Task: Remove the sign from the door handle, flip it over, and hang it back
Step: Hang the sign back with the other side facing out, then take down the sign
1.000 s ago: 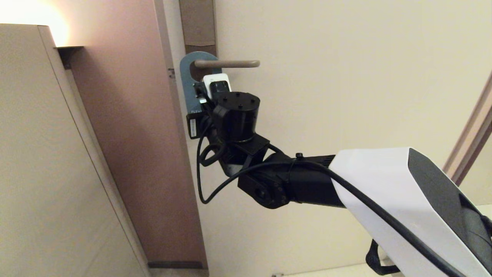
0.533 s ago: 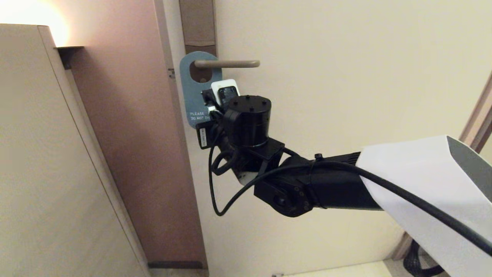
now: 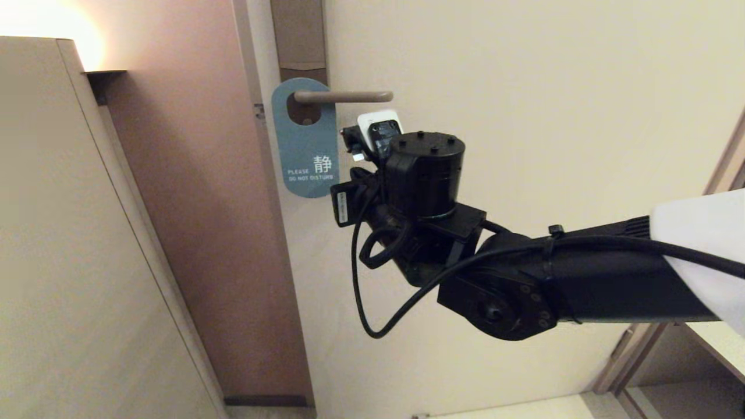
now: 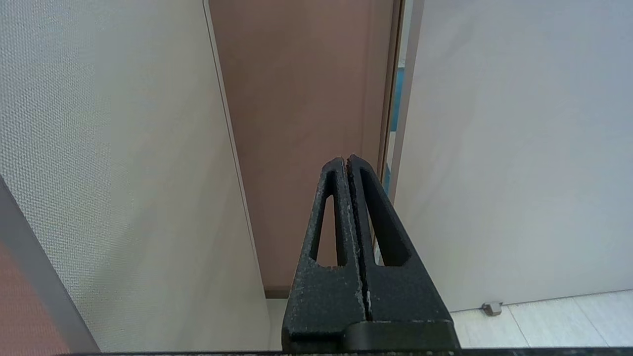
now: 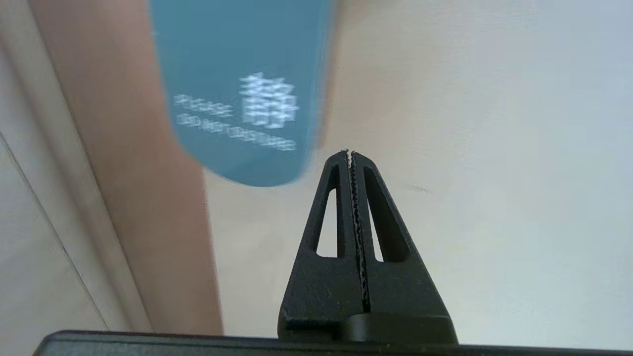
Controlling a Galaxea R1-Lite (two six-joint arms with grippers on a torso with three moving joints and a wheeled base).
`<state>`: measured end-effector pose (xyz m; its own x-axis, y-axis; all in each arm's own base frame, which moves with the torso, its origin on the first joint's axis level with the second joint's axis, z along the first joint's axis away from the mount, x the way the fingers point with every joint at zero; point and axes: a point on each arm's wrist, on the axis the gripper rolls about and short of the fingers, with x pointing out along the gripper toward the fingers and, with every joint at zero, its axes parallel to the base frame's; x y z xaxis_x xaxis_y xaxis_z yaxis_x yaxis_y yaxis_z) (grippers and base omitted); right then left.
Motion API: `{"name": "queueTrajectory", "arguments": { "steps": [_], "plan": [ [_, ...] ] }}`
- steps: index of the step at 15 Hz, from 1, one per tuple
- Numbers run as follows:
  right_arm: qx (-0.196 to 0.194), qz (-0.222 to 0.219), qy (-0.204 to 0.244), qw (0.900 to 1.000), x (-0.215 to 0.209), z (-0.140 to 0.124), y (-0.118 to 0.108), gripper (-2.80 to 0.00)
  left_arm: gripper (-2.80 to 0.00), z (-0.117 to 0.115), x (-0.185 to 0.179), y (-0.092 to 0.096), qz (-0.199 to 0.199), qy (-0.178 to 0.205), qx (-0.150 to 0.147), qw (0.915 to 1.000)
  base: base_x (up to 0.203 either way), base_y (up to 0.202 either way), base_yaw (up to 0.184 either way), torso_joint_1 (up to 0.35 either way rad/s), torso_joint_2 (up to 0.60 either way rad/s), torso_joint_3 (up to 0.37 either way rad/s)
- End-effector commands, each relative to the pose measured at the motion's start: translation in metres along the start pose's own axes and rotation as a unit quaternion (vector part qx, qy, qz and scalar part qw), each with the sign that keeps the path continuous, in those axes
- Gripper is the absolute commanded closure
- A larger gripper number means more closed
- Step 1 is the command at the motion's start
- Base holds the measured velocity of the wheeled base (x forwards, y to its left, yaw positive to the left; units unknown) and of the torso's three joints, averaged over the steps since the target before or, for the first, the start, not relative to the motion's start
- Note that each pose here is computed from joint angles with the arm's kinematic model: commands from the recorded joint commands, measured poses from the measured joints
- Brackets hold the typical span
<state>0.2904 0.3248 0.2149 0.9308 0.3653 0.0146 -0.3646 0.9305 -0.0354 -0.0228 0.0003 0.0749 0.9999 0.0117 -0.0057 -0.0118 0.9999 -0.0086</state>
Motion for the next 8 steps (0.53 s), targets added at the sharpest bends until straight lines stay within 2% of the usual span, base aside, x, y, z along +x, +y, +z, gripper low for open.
{"name": "queueTrajectory", "arguments": {
  "steps": [1,8],
  "plan": [
    [0.006,-0.01,-0.012,1.0,-0.017,0.019,-0.015,0.0,0.0,0.0,0.0,0.0,0.001,0.0,0.0,1.0,0.0,0.0,0.0,0.0,0.0,0.0],
    [-0.01,-0.086,0.017,0.996,-0.076,0.046,-0.091,0.0,0.0,0.0,0.0,0.0,0.0,0.0,0.0,1.0,0.0,0.0,0.0,0.0,0.0,0.0]
  ]
}}
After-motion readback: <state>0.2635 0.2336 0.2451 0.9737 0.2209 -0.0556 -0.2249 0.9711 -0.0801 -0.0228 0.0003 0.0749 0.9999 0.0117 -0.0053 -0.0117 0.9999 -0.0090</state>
